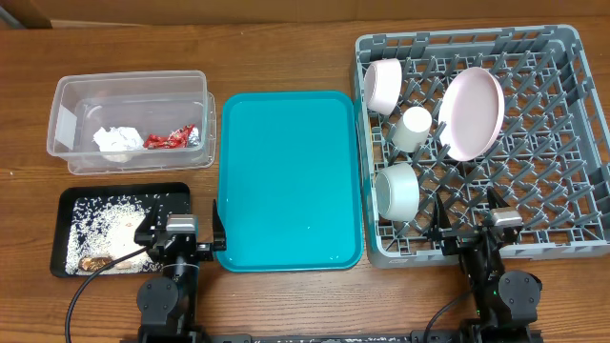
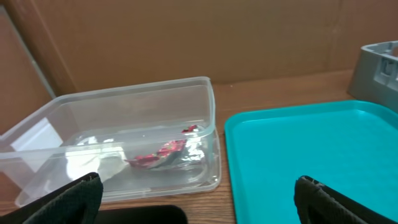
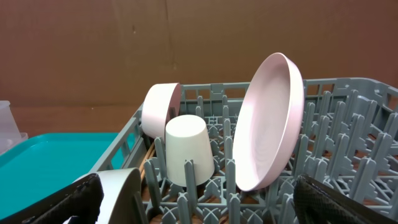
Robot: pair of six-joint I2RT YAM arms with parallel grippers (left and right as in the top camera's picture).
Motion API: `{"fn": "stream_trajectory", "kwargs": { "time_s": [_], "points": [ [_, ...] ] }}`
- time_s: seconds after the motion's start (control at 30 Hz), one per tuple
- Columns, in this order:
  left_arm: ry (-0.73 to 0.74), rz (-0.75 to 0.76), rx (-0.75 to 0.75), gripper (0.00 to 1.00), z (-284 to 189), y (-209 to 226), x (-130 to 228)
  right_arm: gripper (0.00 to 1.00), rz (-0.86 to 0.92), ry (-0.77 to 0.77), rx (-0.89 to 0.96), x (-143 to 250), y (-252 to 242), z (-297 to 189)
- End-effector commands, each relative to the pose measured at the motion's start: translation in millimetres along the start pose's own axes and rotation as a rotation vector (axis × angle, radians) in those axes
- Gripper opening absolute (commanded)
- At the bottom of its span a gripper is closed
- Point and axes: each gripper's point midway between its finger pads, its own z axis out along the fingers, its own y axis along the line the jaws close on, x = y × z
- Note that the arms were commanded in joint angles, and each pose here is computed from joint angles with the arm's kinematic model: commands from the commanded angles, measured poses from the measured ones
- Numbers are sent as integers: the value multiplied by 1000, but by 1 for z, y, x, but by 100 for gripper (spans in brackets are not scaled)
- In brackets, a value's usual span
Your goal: Sort waste into correct bins and load items into the dishwasher
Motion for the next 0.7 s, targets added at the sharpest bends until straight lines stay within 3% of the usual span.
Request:
{"fn": "stream_trajectory", "kwargs": {
  "time_s": [0.0,0.47,0.67],
  "points": [
    [-9,24,-29,100,0,6,-1,100,4,-7,12,1,-3,0],
    [-13,-163,-25,100,0,5,-2,100,4,-7,12,1,-3,0],
    [-13,-164,9,100,-1,-3,-2,100,4,-7,12,1,-3,0]
  ]
}}
